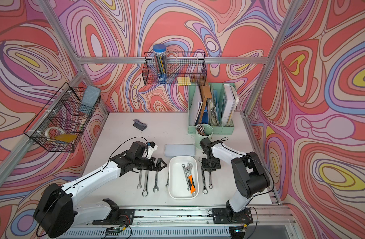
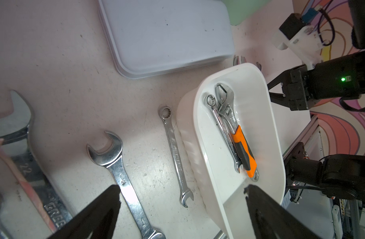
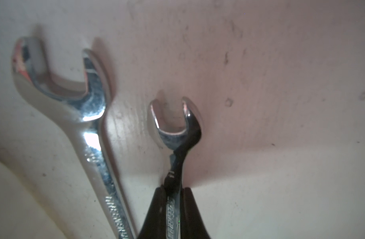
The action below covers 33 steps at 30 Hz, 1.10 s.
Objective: Take out the wrench from the storage box
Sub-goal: Place the wrench at the center of the board, then pick up the wrench from the storage box.
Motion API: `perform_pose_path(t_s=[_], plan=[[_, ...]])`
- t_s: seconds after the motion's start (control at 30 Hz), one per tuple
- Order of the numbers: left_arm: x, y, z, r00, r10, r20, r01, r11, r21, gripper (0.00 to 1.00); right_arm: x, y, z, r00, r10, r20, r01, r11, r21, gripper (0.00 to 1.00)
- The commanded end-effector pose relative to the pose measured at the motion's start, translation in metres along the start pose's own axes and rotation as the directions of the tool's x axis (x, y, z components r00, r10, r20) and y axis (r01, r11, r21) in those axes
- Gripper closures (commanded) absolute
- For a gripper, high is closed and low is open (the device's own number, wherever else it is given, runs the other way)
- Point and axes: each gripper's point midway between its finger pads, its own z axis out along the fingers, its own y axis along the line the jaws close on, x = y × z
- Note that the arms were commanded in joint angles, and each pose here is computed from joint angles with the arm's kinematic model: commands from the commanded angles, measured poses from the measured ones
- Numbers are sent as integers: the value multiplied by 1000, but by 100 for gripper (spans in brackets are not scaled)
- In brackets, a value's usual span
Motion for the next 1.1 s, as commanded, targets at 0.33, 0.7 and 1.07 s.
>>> perform_pose_path(t_s=[0.33, 0.7, 1.07], plan=[[-5, -1, -4, 1000, 6, 0, -6, 1000, -17, 1, -15, 3, -54, 987, -3, 158, 11, 999, -51, 68], [-3, 4, -11, 1000, 18, 12, -18, 999, -44, 1, 11, 121, -113, 946, -127, 298, 176, 974, -144, 60], [1, 5, -13, 1000, 27, 17, -26, 998, -48, 1, 41, 134, -50, 967, -205, 154, 201, 979, 40, 61]])
